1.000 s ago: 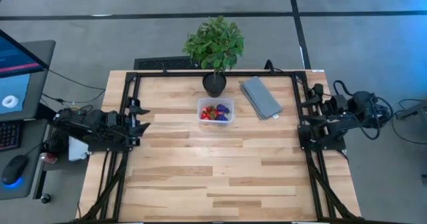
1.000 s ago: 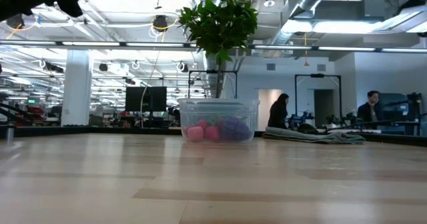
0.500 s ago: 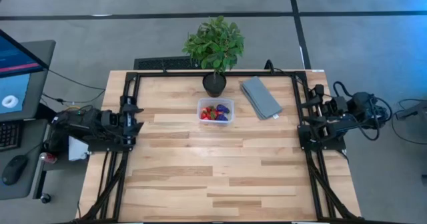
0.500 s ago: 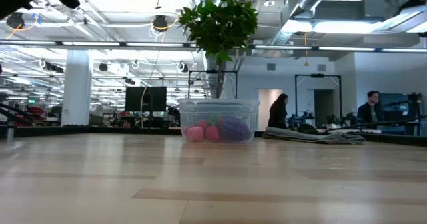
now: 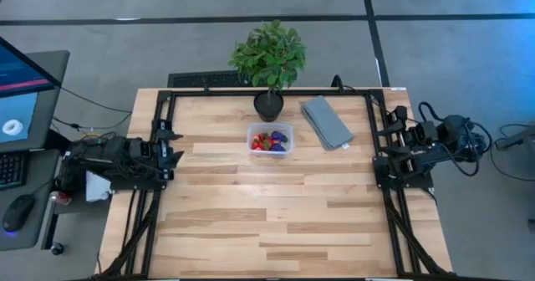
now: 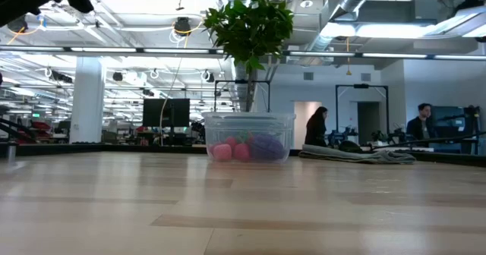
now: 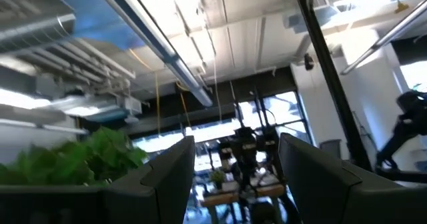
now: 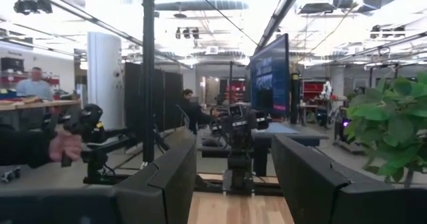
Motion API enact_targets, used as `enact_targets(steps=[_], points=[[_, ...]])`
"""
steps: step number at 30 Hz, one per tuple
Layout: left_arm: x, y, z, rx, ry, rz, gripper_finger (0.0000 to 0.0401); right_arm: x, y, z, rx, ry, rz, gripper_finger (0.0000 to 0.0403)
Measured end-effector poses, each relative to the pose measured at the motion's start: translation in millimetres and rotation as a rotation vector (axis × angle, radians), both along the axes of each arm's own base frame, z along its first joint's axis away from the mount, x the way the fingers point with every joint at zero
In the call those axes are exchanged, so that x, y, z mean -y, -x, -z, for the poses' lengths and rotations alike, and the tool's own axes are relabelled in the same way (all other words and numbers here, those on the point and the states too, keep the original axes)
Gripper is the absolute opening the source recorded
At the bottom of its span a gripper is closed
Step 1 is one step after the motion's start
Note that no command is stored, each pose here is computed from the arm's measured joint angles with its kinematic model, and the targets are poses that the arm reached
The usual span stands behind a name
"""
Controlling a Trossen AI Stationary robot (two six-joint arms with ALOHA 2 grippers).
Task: Pick and placing Produce into tupperware
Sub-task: Return to Home Position
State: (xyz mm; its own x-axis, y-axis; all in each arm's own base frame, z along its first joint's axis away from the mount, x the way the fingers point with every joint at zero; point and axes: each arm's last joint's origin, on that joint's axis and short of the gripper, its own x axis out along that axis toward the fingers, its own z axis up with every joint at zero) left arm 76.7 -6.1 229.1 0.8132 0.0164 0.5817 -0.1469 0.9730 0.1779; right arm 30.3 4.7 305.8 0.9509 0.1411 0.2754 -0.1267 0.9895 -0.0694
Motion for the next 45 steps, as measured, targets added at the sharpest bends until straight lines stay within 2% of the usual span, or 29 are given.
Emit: enact_targets(steps=[5, 10, 16, 24, 35, 41, 45], points=[[-1, 3, -5, 0.058, -0.032, -0.041, 0.021, 0, 0, 0, 0.002, 0.007, -0.002, 0.0219], [-1, 1, -2, 0.023, -0.024, -0.033, 0.021, 0, 0, 1, -0.011, 0.017, 0.0, 0.0219], [-1, 0, 0, 0.001, 0.007, -0.031, 0.021, -1, -3, 7, -0.066, -0.02, -0.012, 0.0219], [-2, 0, 0, -0.006, 0.016, -0.029, 0.021, -4, -30, 38, 0.008, -0.034, 0.074, 0.0219], [-2, 0, 0, -0.005, 0.044, -0.027, 0.021, -5, -35, 47, 0.01, -0.057, 0.045, 0.0219], [-1, 0, 0, -0.002, 0.044, -0.007, 0.021, -4, -47, 69, 0.024, -0.12, 0.072, 0.0219], [-1, 0, 0, -0.001, 0.051, -0.002, 0.021, -3, -52, 79, 0.016, -0.152, 0.022, 0.0219]])
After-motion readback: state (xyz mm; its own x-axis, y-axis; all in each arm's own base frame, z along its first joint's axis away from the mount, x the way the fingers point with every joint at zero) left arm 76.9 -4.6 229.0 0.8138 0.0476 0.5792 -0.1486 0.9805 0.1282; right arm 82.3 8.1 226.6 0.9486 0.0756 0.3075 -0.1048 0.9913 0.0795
